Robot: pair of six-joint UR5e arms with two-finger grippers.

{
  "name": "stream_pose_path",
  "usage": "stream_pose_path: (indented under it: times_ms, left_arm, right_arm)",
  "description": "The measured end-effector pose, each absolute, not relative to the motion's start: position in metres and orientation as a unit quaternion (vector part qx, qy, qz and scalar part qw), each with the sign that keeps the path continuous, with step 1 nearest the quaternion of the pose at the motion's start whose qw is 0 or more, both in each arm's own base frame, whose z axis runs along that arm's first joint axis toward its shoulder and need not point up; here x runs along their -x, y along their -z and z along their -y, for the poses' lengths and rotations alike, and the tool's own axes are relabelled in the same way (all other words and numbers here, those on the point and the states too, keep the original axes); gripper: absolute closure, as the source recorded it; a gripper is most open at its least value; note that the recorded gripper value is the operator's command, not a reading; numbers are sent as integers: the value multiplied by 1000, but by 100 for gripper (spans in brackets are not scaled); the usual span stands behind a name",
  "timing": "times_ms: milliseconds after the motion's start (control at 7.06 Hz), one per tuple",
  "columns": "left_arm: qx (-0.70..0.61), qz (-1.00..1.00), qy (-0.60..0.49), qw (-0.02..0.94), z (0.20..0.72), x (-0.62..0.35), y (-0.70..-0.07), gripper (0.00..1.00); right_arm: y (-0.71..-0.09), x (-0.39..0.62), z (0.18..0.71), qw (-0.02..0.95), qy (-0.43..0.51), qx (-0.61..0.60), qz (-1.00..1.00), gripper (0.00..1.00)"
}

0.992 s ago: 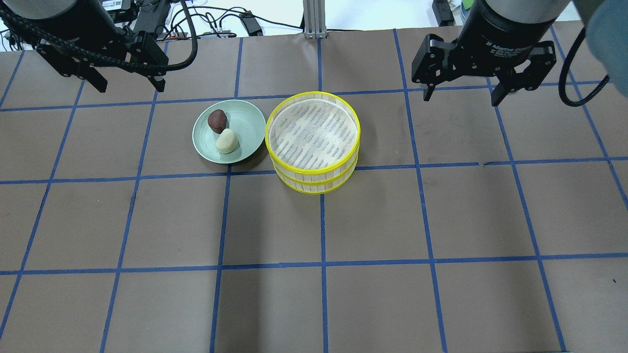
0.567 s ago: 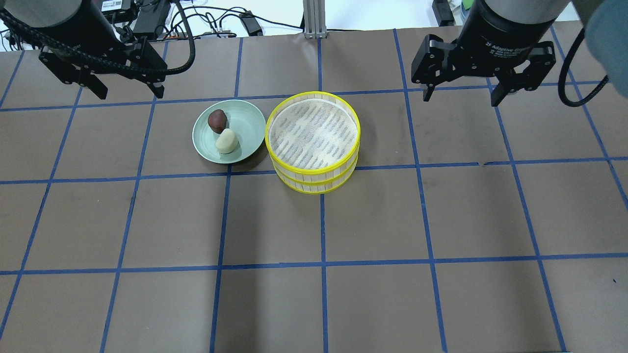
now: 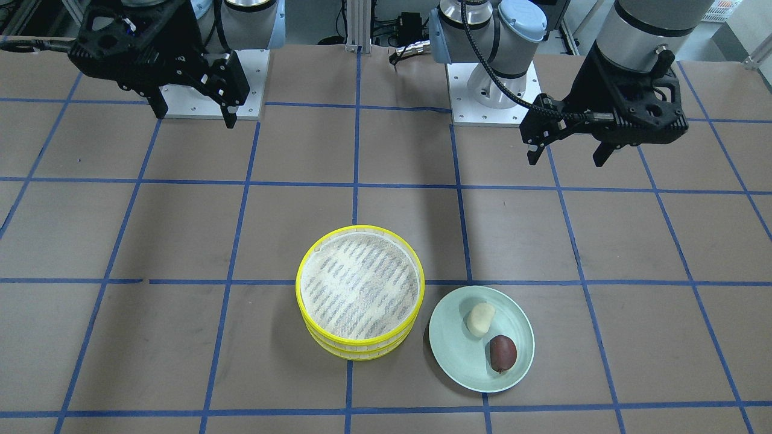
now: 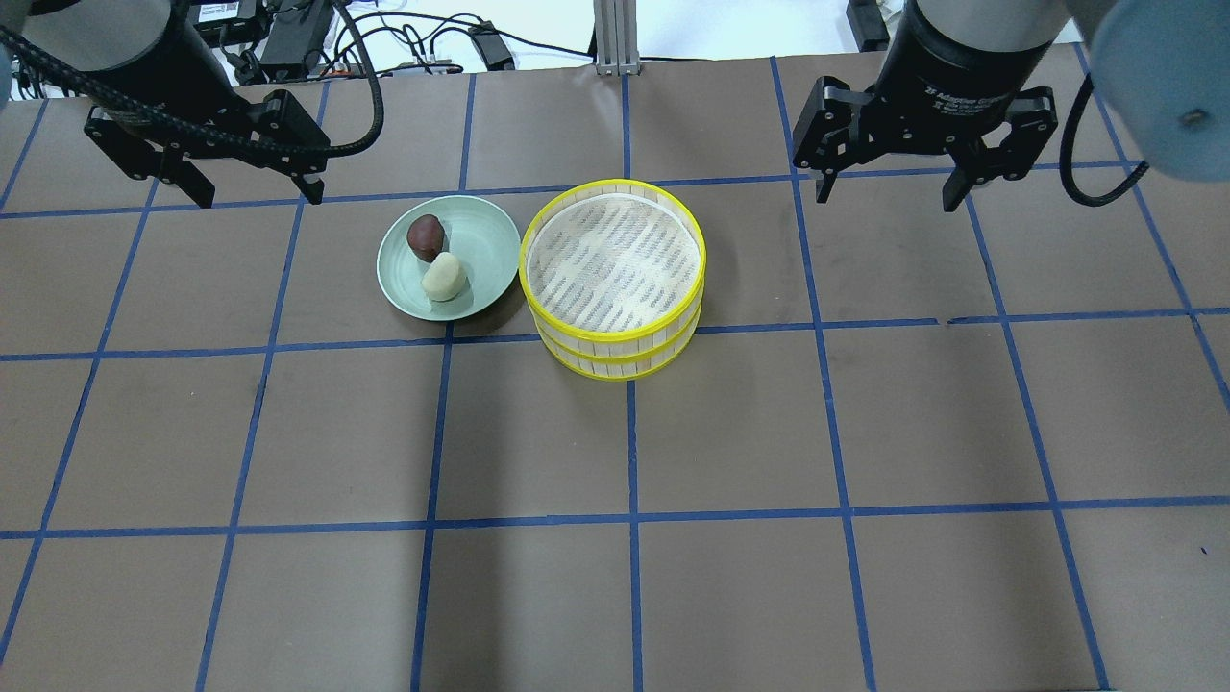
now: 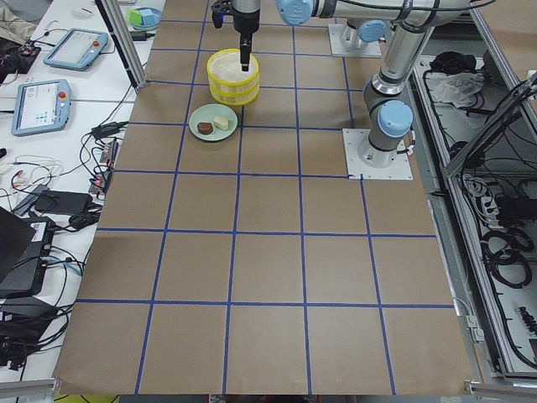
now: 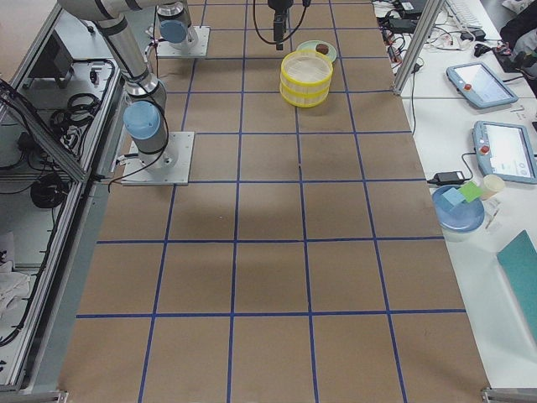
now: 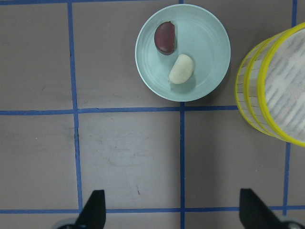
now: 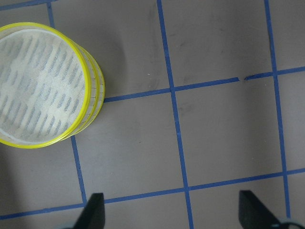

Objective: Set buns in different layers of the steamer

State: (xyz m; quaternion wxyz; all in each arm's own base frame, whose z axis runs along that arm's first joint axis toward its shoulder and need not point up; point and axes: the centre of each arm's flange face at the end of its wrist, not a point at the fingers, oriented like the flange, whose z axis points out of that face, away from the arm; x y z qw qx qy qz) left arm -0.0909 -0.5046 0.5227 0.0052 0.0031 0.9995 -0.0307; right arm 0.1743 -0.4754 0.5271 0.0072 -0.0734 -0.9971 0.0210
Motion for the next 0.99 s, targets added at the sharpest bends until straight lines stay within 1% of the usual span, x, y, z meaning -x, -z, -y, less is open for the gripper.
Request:
stream_pose_path:
  times_ms: [283,425,709,992]
  left_arm:
    - [-15,-1000,23,7,507,86,-516,0]
    - [-25,-1000,13,5,513,78,-504,0]
    - [-38,-999,-1,0,530,66,-456,0]
    - [-83,-997,8,0,548,63,-406,0]
  right_arm:
    - [-488,-182,520,3,-31,71,997,0]
    - [-466,-189,539,4,-34,67,997,0]
    - [-421,-223,560,5,-28,51,998,0]
    - [-362,-251,567,6,-20,56,998,0]
